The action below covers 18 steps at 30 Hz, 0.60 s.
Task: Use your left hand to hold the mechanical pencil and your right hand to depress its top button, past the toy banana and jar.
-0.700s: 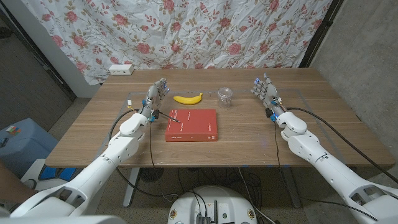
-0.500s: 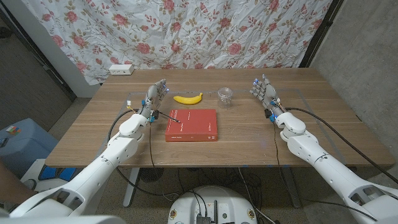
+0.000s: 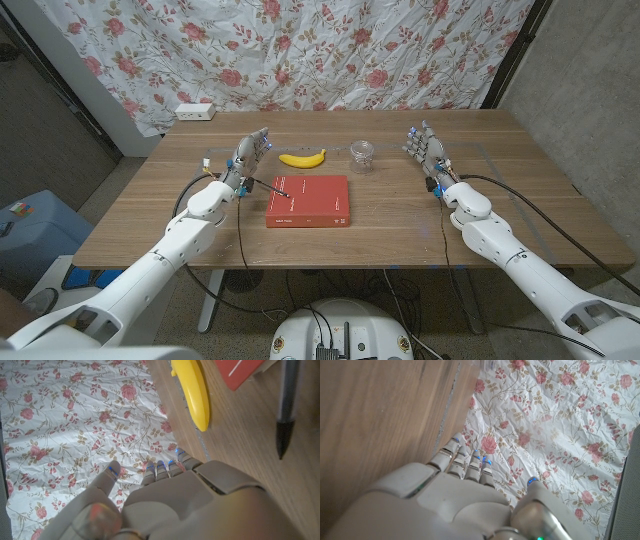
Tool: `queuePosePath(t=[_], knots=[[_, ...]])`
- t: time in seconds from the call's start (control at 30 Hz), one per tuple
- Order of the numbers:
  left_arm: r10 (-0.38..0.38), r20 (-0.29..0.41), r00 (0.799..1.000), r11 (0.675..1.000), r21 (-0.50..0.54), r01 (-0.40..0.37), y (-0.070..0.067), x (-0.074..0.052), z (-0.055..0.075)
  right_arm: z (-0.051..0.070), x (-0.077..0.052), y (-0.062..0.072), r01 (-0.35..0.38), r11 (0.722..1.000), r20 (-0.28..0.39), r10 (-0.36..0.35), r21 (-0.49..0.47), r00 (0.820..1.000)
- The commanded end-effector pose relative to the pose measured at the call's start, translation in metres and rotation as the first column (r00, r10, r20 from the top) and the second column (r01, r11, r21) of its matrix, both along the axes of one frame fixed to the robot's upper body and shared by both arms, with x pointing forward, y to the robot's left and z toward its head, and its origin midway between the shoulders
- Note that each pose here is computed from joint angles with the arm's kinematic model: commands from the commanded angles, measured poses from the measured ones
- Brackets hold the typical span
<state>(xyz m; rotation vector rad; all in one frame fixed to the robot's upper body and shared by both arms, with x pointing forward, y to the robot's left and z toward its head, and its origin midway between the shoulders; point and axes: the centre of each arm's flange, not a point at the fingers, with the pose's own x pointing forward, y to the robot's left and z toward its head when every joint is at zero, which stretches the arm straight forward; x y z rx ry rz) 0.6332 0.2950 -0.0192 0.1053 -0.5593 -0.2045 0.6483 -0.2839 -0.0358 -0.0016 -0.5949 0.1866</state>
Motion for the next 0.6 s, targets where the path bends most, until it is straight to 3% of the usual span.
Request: queuePosePath(t=[0.03, 0.27, 0.6], knots=[[0.067, -0.052, 0.996, 0.978, 0.202, -0.055, 0.006, -0.013, 0.015, 0.001, -0.009, -0.001, 0.044, 0.997, 0.0, -0.044, -0.063, 0.999], [0.099, -0.028, 0.995, 0.945, 0.315, -0.085, 0.014, -0.02, 0.022, -0.004, -0.009, -0.005, 0.04, 0.998, 0.0, -0.04, -0.037, 0.999], [0.102, 0.052, 0.993, 0.918, 0.379, -0.114, 0.018, -0.031, 0.024, -0.007, -0.012, -0.008, 0.052, 0.998, 0.006, -0.052, -0.04, 0.999]])
